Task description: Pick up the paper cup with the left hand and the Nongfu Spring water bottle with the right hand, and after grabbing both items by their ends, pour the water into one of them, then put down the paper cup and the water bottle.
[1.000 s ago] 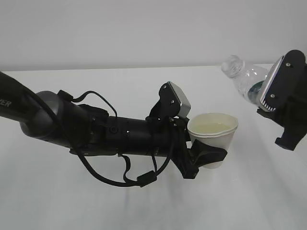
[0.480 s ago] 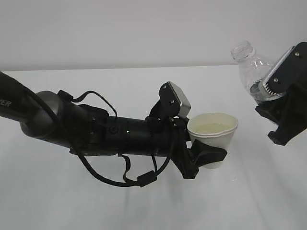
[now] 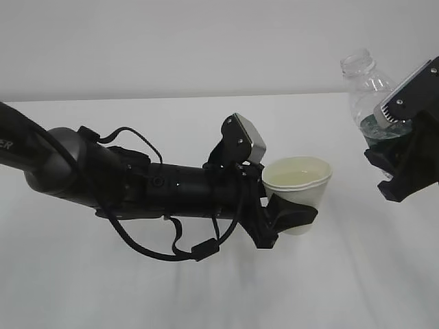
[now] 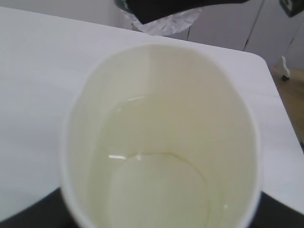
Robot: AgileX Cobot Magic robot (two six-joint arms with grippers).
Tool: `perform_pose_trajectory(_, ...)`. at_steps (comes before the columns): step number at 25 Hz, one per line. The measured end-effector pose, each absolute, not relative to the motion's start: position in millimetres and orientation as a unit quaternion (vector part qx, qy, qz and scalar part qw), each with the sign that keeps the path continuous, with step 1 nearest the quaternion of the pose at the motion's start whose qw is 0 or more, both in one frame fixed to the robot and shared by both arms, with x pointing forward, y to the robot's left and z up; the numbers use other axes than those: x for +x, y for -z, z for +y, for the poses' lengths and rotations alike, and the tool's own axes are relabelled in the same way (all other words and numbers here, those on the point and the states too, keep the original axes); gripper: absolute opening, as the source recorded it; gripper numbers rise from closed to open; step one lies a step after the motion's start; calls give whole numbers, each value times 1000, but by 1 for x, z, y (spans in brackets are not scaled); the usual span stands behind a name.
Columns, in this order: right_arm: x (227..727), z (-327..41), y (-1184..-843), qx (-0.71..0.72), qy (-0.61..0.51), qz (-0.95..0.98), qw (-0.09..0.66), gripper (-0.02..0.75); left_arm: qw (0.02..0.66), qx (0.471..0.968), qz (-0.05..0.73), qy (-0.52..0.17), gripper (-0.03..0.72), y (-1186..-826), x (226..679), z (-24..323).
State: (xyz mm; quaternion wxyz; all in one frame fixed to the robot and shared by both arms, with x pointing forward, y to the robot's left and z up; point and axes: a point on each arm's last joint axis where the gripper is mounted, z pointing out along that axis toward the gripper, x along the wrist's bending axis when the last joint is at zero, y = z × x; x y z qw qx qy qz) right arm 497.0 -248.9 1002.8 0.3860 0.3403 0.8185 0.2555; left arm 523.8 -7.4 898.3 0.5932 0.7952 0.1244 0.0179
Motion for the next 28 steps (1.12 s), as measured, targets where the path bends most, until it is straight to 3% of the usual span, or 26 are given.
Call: perform_pose_trajectory(28, 498, -251, -1003, 383, -266, 798, 382, 366, 594, 784, 156, -86, 414, -933, 554, 25)
